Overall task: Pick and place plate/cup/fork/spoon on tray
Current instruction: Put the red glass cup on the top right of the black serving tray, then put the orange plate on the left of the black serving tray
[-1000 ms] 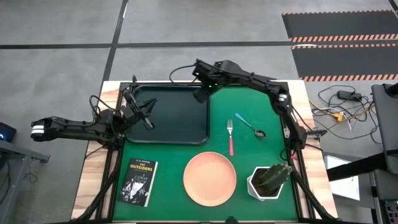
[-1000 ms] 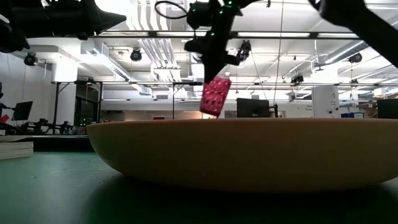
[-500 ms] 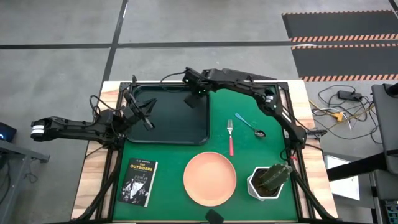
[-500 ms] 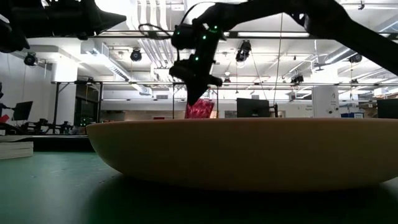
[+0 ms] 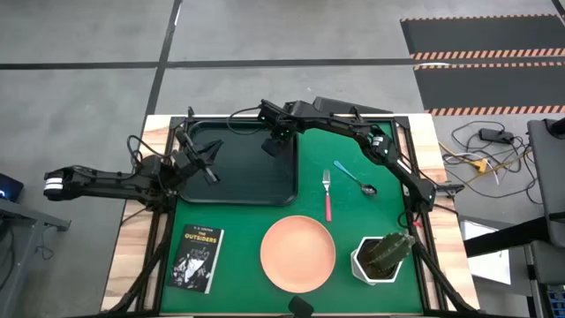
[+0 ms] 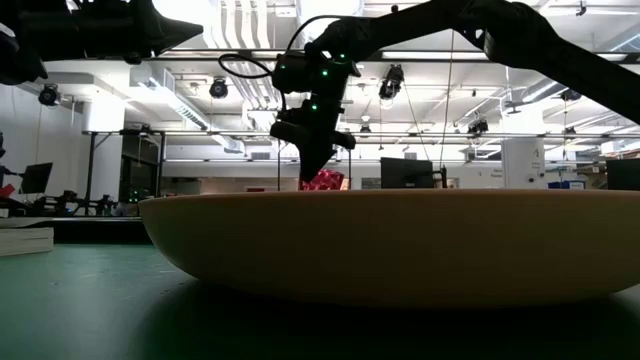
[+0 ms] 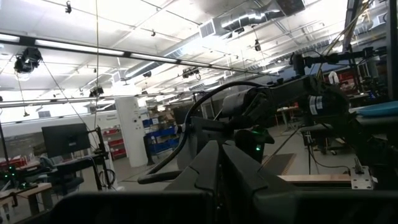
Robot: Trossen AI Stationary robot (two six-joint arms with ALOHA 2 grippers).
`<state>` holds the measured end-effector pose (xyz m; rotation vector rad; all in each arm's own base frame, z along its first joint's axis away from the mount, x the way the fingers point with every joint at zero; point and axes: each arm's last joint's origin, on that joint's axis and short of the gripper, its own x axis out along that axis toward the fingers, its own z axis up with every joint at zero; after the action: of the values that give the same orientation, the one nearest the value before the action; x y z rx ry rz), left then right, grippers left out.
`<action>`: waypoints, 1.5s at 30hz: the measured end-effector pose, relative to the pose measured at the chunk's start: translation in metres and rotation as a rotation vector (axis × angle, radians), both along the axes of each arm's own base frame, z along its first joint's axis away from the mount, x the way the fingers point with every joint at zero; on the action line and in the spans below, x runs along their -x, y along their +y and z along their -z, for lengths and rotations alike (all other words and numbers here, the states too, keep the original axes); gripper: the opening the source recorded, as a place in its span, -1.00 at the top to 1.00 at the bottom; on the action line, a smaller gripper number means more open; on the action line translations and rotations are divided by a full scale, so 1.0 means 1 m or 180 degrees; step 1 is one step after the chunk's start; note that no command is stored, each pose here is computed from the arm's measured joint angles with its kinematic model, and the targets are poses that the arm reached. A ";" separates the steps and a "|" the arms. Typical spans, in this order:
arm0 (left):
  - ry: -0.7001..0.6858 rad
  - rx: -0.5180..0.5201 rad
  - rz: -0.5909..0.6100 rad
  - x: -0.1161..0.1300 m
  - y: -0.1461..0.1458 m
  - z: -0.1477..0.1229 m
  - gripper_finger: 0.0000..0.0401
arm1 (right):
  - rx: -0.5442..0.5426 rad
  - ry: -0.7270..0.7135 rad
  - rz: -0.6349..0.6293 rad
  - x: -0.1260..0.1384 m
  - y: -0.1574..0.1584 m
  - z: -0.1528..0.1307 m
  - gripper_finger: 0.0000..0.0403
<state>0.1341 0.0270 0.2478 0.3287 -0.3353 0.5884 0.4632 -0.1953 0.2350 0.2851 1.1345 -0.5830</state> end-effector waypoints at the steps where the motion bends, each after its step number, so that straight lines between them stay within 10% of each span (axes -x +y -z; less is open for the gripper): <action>1: 0.0000 0.0000 -0.0001 0.000 0.000 0.000 1.00 | 0.0000 0.0000 -0.0003 0.000 0.000 0.000 0.87; 21: 0.0001 0.0000 -0.0001 0.000 0.000 0.000 1.00 | 0.0039 -0.0252 0.0052 0.007 0.015 -0.037 0.33; 36: 0.0094 0.0091 0.0050 -0.005 0.000 0.005 1.00 | 0.0867 -0.0195 -0.0958 0.001 0.198 -0.083 0.46; 45: -0.0142 0.0260 0.0996 -0.007 -0.007 0.002 1.00 | 0.1041 -0.0072 -0.1126 0.037 0.246 -0.079 0.53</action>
<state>0.1412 0.0201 0.2463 0.1795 -0.3955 0.3013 0.4265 0.0506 0.3142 -0.1881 1.0187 -0.4393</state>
